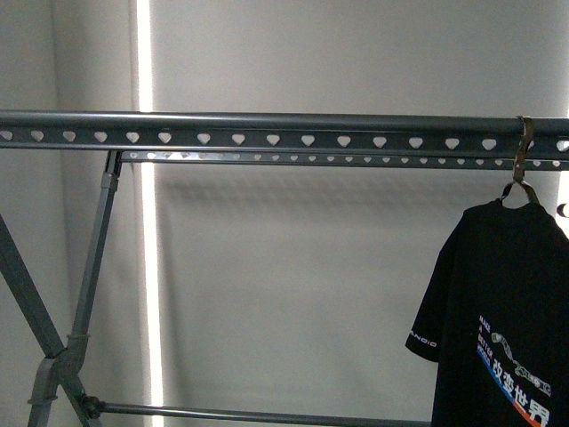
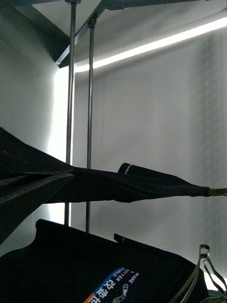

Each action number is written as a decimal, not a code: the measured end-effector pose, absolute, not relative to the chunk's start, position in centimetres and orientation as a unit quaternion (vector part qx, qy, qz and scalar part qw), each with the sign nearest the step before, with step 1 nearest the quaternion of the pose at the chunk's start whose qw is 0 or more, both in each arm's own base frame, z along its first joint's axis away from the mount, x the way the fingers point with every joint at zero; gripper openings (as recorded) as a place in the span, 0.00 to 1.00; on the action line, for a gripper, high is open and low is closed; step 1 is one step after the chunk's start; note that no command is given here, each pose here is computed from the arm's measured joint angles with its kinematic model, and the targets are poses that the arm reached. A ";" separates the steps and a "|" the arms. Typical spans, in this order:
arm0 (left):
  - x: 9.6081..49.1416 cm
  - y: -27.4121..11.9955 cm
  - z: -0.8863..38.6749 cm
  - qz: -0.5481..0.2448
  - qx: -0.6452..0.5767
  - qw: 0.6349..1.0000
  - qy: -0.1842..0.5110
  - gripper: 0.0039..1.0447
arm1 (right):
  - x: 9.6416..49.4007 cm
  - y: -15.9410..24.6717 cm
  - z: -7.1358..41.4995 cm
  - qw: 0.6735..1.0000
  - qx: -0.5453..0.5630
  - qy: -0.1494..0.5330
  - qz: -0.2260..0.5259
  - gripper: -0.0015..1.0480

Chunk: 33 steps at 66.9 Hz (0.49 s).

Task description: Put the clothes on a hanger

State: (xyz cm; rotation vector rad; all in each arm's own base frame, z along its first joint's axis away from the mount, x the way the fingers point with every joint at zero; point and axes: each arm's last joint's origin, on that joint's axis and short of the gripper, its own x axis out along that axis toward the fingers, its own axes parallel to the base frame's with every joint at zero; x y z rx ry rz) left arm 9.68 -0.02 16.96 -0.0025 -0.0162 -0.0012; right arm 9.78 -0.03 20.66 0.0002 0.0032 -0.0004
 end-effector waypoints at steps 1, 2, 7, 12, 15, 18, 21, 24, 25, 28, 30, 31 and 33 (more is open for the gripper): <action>9.7 0.0 17.0 -0.001 -0.001 1.000 -0.008 0.03 | 9.8 0.0 20.4 1.000 0.000 0.002 0.000 0.02; 9.7 0.0 17.0 -0.001 -0.001 1.000 -0.008 0.03 | 9.8 0.0 20.3 1.000 0.000 0.002 0.000 0.02; 9.7 0.0 17.0 -0.001 -0.001 1.000 -0.008 0.03 | 9.8 0.0 19.7 1.000 0.000 0.002 0.000 0.02; 9.7 0.0 17.0 -0.001 -0.001 1.000 -0.008 0.03 | 9.8 0.0 19.3 1.000 0.000 0.002 0.000 0.02; 9.7 0.0 17.0 -0.001 -0.001 1.000 -0.008 0.03 | 9.8 0.0 19.0 1.000 0.000 0.002 0.000 0.02; 9.7 0.0 17.0 -0.001 -0.001 1.000 -0.008 0.03 | 9.8 0.0 18.7 1.000 0.000 0.002 0.000 0.02; 9.7 0.0 17.0 -0.001 -0.001 1.000 -0.008 0.03 | 9.8 0.0 18.4 1.000 0.000 0.002 0.000 0.02; 9.7 0.0 17.0 -0.001 -0.001 1.000 -0.008 0.03 | 9.8 0.0 18.2 1.000 0.000 0.002 0.000 0.02; 9.7 0.0 17.0 -0.001 -0.001 1.000 -0.008 0.03 | 9.8 0.0 18.2 1.000 0.000 0.002 0.000 0.02; 9.7 0.0 17.0 -0.001 -0.001 1.000 -0.008 0.03 | 9.8 0.0 18.0 1.000 0.000 0.002 0.000 0.02; 9.7 0.0 17.0 -0.001 -0.001 1.000 -0.008 0.03 | 9.8 0.0 17.9 1.000 0.000 0.002 0.000 0.02; 9.7 0.0 17.0 -0.001 -0.001 1.000 -0.008 0.03 | 9.8 0.0 17.9 1.000 0.000 0.002 0.000 0.02; 9.7 0.0 17.0 -0.001 -0.001 1.000 -0.008 0.03 | 9.8 0.0 17.8 1.000 0.000 0.002 0.000 0.02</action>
